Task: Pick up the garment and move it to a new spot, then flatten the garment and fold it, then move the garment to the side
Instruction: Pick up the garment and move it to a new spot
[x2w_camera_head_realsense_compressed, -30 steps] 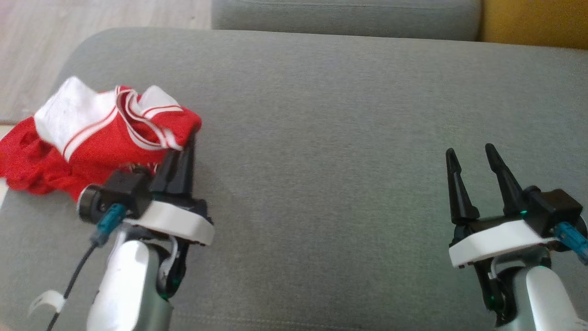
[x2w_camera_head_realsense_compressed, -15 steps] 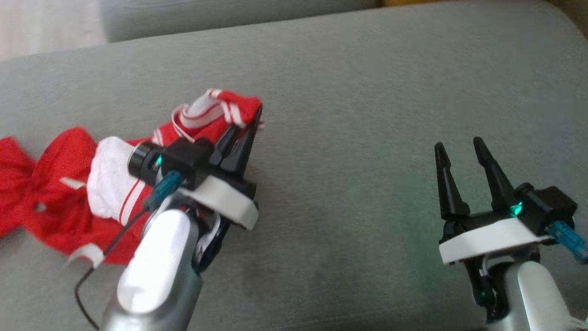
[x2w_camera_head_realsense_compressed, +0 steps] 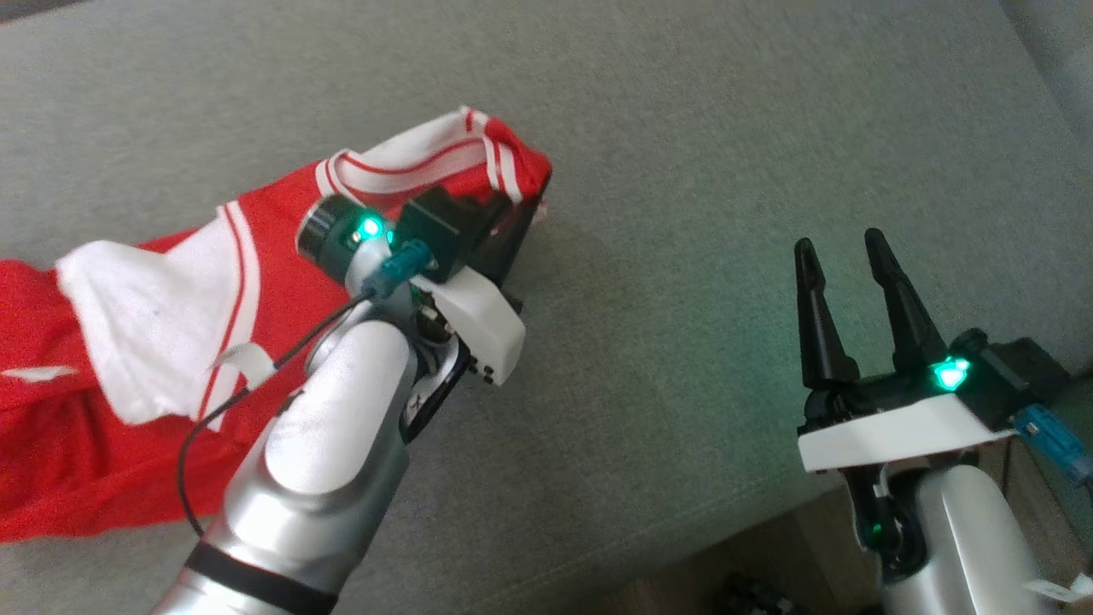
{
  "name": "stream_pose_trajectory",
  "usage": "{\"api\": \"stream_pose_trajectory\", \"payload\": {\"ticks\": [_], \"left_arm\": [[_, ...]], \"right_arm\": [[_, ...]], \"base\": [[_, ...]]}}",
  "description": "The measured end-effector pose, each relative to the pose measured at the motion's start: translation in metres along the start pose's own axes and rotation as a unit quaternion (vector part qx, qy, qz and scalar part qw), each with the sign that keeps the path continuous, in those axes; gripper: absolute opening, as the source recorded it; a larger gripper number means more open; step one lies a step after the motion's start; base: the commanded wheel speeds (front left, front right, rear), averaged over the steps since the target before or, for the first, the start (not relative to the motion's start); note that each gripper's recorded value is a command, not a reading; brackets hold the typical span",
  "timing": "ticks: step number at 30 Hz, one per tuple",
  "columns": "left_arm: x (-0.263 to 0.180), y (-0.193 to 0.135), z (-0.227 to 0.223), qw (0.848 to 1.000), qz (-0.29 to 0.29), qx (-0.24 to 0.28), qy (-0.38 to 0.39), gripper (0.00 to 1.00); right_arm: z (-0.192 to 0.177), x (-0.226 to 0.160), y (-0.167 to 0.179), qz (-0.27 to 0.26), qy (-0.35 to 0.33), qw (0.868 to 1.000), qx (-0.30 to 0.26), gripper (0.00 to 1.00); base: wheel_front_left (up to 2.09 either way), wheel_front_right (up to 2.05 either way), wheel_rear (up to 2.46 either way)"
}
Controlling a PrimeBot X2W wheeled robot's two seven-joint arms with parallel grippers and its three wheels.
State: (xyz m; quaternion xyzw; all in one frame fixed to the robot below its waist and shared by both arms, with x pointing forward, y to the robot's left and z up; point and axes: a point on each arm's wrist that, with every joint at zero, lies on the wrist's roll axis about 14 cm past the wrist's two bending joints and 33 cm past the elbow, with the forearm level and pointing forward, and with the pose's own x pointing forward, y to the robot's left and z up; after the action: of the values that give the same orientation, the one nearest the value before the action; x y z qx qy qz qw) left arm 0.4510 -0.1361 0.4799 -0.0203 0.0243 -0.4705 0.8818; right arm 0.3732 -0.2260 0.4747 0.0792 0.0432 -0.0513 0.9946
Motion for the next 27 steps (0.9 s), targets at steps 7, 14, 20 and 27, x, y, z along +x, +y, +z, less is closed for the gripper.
{"api": "stream_pose_trajectory", "payload": {"ticks": [7,14,20,27], "left_arm": [[0.005,-0.007,-0.054,0.997,-0.025,-0.016,0.065,1.0],[-0.007,0.001,-0.034,1.0,-0.006,-0.018,0.024,1.0],[-0.046,0.041,-0.02,0.995,0.093,-0.032,-0.007,1.0],[-0.117,0.106,0.001,0.968,0.246,-0.029,-0.037,1.0]], "right_arm": [[-0.01,0.004,-0.01,-0.014,0.01,1.0,-0.004,1.0],[-0.009,0.01,0.002,0.005,0.006,1.0,-0.003,1.0],[-0.008,0.02,0.024,0.04,0.009,0.999,-0.011,1.0],[-0.005,0.031,0.056,0.087,0.014,0.996,-0.022,1.0]], "base": [[0.0,0.0,0.0],[0.0,0.0,0.0],[0.0,0.0,0.0],[0.0,0.0,0.0]]}}
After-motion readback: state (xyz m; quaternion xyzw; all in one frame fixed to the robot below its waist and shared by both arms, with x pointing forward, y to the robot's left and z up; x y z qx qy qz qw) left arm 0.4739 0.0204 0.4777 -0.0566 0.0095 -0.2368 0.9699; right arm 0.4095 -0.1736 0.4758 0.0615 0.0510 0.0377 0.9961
